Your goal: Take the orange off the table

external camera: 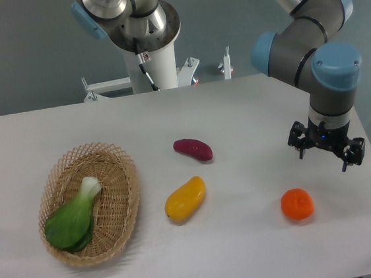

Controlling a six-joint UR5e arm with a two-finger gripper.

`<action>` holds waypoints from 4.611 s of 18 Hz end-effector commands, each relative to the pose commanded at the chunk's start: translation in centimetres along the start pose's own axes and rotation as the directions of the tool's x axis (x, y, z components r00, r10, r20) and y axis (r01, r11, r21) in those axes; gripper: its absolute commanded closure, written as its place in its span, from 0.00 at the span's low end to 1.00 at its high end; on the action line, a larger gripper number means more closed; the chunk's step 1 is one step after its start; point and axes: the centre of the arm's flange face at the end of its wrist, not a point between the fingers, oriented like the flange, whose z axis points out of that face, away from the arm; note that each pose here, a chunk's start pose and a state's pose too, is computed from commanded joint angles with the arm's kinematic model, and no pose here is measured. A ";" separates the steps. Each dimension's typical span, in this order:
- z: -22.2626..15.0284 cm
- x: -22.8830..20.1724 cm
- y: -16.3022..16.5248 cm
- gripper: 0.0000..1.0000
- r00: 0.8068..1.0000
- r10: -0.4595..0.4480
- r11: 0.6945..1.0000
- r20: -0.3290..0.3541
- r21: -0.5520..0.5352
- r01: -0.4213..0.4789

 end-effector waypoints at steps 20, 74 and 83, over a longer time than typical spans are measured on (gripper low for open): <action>5.2 0.4 -2.3 0.00 0.989 -0.145 0.987 0.002 0.071 0.144; 0.0 -2.7 -3.3 0.28 0.996 -0.081 0.997 -0.036 0.012 0.081; -0.2 -3.1 -3.6 0.25 0.998 -0.064 0.997 -0.016 -0.032 0.063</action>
